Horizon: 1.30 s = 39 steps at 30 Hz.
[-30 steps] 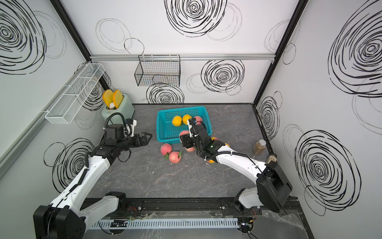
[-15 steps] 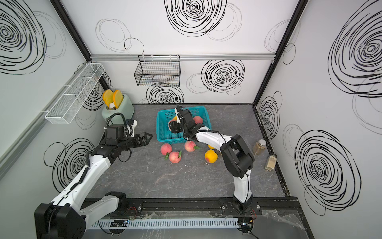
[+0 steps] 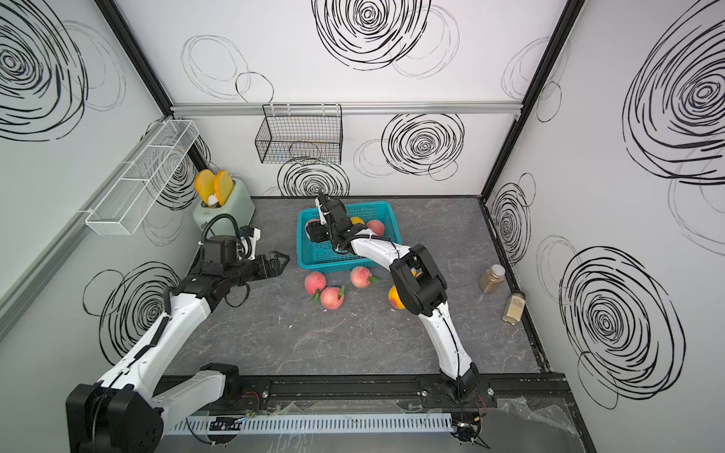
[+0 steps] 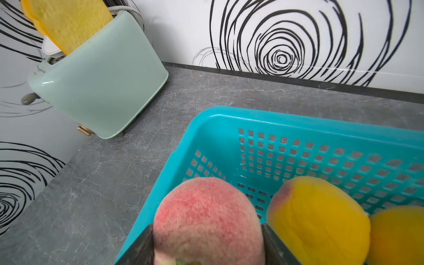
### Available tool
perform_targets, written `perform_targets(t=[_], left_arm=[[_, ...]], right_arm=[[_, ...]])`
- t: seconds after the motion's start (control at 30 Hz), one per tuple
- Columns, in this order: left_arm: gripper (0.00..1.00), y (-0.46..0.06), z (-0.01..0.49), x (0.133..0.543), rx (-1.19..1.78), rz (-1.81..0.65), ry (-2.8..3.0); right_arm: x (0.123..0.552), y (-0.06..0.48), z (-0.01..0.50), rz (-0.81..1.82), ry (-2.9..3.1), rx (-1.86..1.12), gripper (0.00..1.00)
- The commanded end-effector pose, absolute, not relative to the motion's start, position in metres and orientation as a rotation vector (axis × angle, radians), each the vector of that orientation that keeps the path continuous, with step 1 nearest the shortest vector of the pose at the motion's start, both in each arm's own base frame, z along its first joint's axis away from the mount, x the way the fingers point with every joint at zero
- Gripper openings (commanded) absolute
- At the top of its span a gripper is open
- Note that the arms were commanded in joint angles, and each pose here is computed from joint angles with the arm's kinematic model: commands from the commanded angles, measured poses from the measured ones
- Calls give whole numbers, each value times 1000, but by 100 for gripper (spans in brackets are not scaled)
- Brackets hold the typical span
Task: Put the peaches into the basket
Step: Pick up the peach from the center of the board, then place the peach in the basket.
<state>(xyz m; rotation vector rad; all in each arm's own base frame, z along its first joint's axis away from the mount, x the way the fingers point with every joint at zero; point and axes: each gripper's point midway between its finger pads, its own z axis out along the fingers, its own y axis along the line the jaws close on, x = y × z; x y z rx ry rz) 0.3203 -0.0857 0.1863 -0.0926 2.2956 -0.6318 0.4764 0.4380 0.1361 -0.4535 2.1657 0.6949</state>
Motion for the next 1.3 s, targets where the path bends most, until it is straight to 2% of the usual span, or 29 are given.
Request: perform_targets(t=[0.0, 0.33, 0.53, 0.97, 1.27], left_arm=[[98, -86, 189, 324, -93, -638, 2269], [98, -86, 189, 324, -93, -643, 2267], [98, -87, 190, 324, -84, -654, 2260], [98, -87, 190, 324, -85, -660, 2258], [98, -86, 191, 324, -85, -661, 2257]], right_arm=[[477, 445, 130, 691, 2181, -471, 59], [496, 451, 107, 607, 2195, -483, 62], [496, 451, 93, 582, 2225, -497, 71], [492, 456, 100, 584, 2211, -516, 81], [491, 457, 114, 594, 2188, -515, 82]])
